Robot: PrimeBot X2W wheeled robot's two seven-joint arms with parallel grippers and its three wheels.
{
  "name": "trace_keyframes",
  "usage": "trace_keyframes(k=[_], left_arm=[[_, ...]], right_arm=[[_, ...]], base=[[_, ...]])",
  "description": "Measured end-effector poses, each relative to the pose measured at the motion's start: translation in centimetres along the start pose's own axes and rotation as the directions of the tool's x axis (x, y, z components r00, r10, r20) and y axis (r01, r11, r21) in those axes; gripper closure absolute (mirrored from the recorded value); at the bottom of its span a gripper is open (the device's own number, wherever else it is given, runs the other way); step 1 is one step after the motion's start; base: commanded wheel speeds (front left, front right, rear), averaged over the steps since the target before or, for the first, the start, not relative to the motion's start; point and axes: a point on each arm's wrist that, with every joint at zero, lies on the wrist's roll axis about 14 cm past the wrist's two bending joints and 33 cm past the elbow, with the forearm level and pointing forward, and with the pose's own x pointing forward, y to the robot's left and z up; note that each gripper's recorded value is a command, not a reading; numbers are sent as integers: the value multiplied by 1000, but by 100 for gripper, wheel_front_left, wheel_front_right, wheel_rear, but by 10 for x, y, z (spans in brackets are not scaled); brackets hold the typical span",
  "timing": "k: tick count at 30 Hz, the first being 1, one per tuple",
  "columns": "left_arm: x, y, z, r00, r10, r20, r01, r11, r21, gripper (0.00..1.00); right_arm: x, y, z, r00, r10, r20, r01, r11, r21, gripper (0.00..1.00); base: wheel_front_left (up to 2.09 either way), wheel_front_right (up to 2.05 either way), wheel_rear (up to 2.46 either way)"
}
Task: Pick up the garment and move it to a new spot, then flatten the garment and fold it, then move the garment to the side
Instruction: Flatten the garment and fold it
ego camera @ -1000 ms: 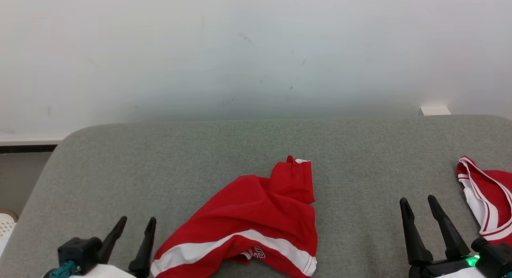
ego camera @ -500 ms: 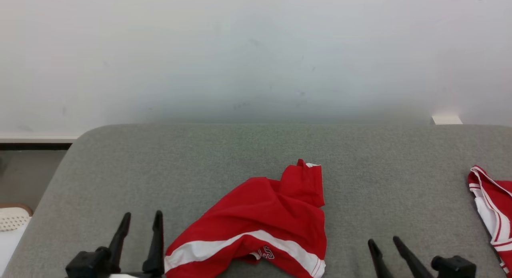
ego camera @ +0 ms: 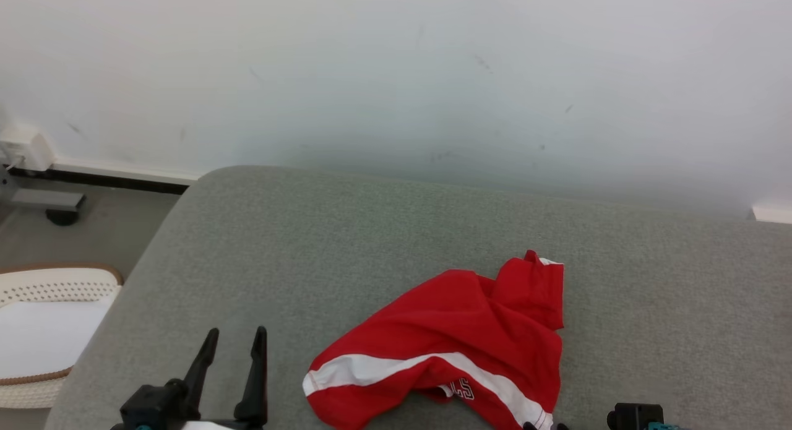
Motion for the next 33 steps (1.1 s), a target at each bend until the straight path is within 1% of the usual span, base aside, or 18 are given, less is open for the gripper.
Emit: trace_keyframes(k=[3, 6, 7, 9, 10, 15, 19, 24, 27, 29, 33], left_arm=[[-5, 8, 0, 1000, 29, 0, -29, 1000, -2, 0], [-8, 13, -1, 999, 48, -2, -48, 999, -5, 0], [-9, 15, -1, 999, 53, -4, -53, 999, -4, 0], [-9, 17, -3, 998, 61, -9, -61, 998, -3, 0], [-9, 17, -4, 998, 61, -11, -61, 998, -3, 0], [-4, 9, -8, 999, 37, -23, -37, 999, -11, 0], [2, 0, -11, 1000, 5, -28, -6, 1000, -19, 0], [10, -14, -14, 999, -35, -32, 34, 999, -33, 0], [13, -21, -16, 998, -54, -36, 53, 998, -39, 0], [14, -26, -18, 997, -69, -41, 67, 997, -38, 0], [15, -32, -23, 995, -86, -55, 83, 996, -44, 0]], right_arm=[[8, -1, -7, 999, -5, -52, 5, 1000, 7, 0], [13, -3, -10, 997, -11, -75, 12, 1000, 4, 0], [15, -2, -10, 997, -10, -78, 11, 1000, 3, 41], [16, -2, -9, 997, -12, -77, 12, 1000, -1, 87], [17, -3, -8, 997, -14, -70, 13, 1000, -7, 100], [13, -6, -2, 999, -23, -31, 23, 1000, -9, 100], [7, -10, 15, 999, -28, 42, 29, 999, -19, 100], [-10, -33, 48, 987, -66, 146, 76, 995, -58, 100], [-23, -49, 63, 977, -97, 188, 113, 990, -81, 100], [-31, -60, 65, 974, -121, 190, 140, 987, -85, 100], [-41, -74, 56, 975, -162, 151, 176, 981, -84, 100]], base=[[0, 0, 0], [0, 0, 0], [0, 0, 0], [0, 0, 0], [0, 0, 0], [0, 0, 0], [0, 0, 0], [0, 0, 0], [0, 0, 0], [0, 0, 0], [0, 0, 0]])
